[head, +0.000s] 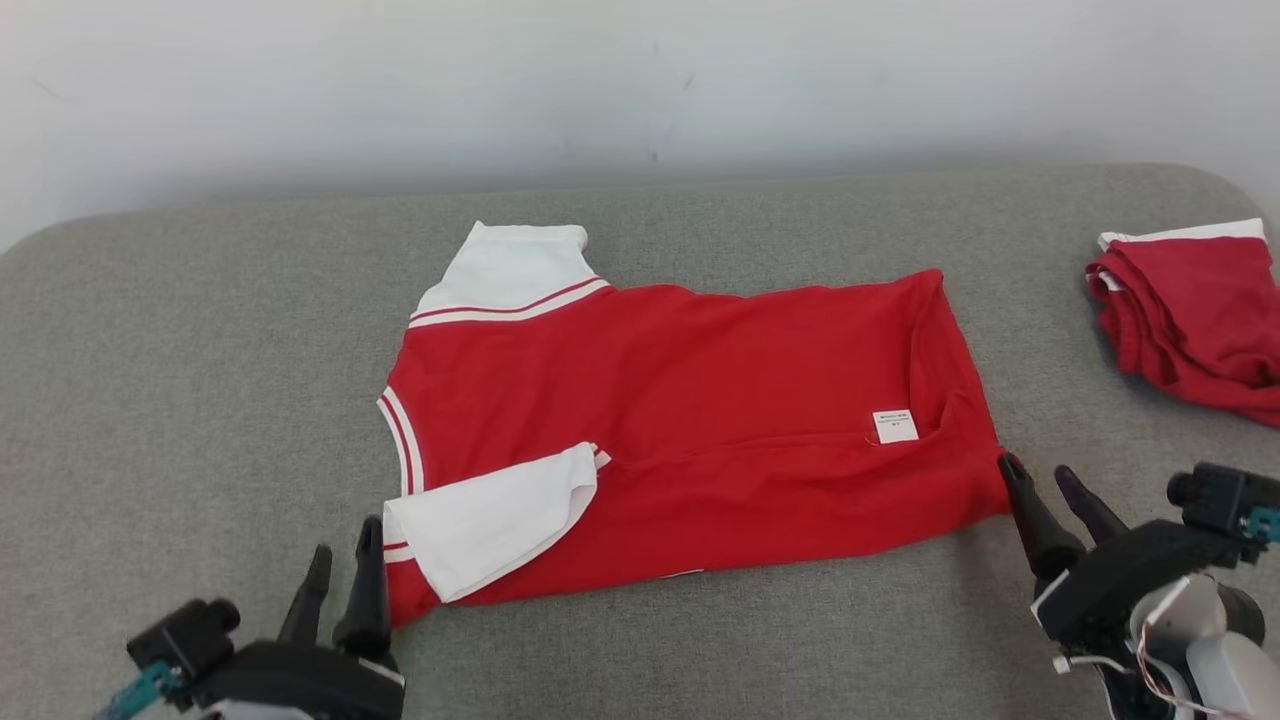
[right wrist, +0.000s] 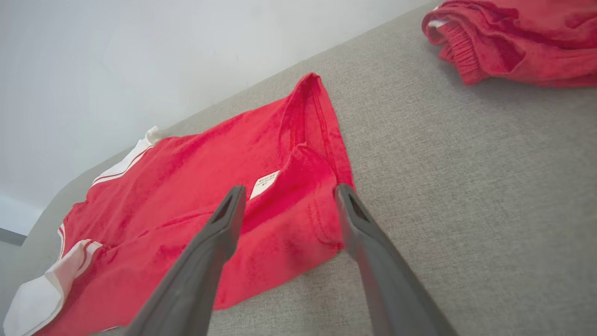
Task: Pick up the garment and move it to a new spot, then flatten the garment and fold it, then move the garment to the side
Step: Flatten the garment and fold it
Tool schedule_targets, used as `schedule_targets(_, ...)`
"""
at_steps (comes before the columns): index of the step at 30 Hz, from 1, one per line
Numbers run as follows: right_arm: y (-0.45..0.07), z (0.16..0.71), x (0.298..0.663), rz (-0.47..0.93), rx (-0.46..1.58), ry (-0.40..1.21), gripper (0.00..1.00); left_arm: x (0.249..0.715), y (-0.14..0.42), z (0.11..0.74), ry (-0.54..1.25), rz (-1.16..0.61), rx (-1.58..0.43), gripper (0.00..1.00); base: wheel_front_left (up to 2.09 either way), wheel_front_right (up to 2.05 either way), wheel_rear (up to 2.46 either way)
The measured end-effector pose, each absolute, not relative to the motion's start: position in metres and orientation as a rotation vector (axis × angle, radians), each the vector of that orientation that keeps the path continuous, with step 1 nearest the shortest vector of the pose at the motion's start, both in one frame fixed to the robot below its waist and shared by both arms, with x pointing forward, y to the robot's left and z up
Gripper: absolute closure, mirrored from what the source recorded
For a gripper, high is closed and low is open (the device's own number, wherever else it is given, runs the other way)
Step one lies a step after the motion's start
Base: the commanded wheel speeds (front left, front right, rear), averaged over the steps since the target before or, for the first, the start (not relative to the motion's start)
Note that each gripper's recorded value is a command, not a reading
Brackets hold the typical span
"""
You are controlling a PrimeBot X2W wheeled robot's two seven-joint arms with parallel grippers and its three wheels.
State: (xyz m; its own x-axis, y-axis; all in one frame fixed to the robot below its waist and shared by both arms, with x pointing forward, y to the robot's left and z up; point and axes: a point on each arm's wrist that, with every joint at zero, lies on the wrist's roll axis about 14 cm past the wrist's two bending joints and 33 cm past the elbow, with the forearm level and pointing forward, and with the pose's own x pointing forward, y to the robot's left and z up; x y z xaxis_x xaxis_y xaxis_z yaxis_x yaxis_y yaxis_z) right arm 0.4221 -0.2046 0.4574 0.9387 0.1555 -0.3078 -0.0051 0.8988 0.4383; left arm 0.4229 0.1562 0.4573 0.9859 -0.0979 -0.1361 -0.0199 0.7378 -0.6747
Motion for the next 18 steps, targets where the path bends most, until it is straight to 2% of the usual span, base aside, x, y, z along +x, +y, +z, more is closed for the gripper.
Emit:
schedule_targets(8, -0.223, 0.437, 0.400, 0.062, 0.327, 0.354, 0.00, 0.385, 0.150, 0.420, 0.276, -0.066, -0.587, 0.00, 0.00, 0.00, 0.00)
schedule_targets(18, -0.222, 0.420, 0.409, 0.057, 0.285, 0.380, 0.00, 0.389, 0.142, 0.407, 0.316, -0.100, -0.484, 0.00, 0.00, 0.00, 0.00)
